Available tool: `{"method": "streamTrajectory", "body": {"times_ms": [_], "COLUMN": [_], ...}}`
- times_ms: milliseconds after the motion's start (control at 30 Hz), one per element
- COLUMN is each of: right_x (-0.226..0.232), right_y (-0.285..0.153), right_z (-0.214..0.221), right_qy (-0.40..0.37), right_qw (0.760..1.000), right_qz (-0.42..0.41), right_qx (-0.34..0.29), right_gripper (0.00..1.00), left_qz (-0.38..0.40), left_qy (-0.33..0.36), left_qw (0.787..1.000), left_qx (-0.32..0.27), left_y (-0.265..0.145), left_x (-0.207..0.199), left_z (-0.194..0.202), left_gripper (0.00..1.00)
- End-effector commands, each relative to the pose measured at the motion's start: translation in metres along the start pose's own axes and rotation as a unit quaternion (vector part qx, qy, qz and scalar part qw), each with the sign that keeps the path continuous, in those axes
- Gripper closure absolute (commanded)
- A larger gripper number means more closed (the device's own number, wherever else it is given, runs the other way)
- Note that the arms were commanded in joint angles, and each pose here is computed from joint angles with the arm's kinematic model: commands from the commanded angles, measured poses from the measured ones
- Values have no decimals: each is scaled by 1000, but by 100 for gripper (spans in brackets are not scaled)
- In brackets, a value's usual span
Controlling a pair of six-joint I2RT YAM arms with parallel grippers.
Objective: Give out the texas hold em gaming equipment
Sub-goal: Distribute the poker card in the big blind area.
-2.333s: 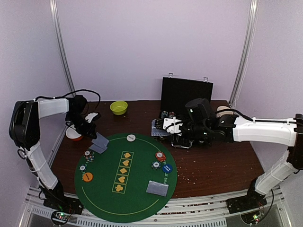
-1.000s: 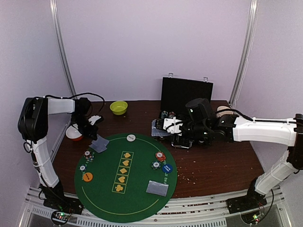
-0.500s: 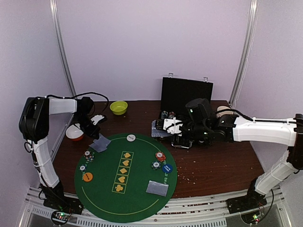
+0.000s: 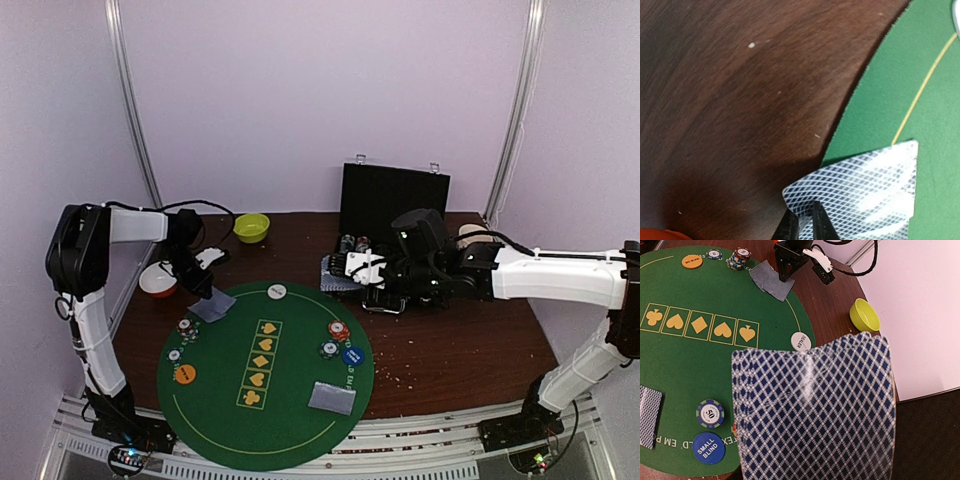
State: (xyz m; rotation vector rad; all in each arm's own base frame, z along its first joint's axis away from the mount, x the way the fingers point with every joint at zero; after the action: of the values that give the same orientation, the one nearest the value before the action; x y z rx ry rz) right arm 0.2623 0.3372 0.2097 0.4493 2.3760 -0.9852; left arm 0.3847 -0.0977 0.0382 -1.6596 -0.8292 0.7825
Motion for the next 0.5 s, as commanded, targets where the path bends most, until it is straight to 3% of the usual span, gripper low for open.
{"method": "streamTrajectory", "body": {"times_ms": [0,100,267,467], "right_x": [-4,-2,-3,-5], "right_y": [-6,-6,-7,-8], "right_z": [-2,-1,-2,-2], "right_qy": [4,5,6,5], "right_qw": [1000,1000,1000,1000], "right_qz": [7,6,7,9], "right_qx": [-4,-4,-4,-2], "right_gripper": [53,53,53,52], "left_qz": [-25,-45,-68,-105], "left_qy": [18,17,8,-10], "left_qw": [999,999,997,989], "left_qx": [-11,-16,-37,-106], "left_y": [-1,-5,-21,-76], "left_x": [2,5,11,15], "left_z": [-13,-18,-28,-53], "left_gripper": [83,79,63,57]}}
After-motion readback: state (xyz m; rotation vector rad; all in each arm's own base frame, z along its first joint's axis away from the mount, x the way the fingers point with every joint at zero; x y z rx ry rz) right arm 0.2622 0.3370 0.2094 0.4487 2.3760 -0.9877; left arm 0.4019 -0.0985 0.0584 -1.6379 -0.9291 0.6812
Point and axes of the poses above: each gripper's point midway between its finger pads, its own y axis out along the fingers, its own x axis along the line the jaws close on, z = x × y, the point moved 2 cm from there along -y, back along the fingers, and after that the axes turned 6 degrees about -y, right-handed, at the moved point
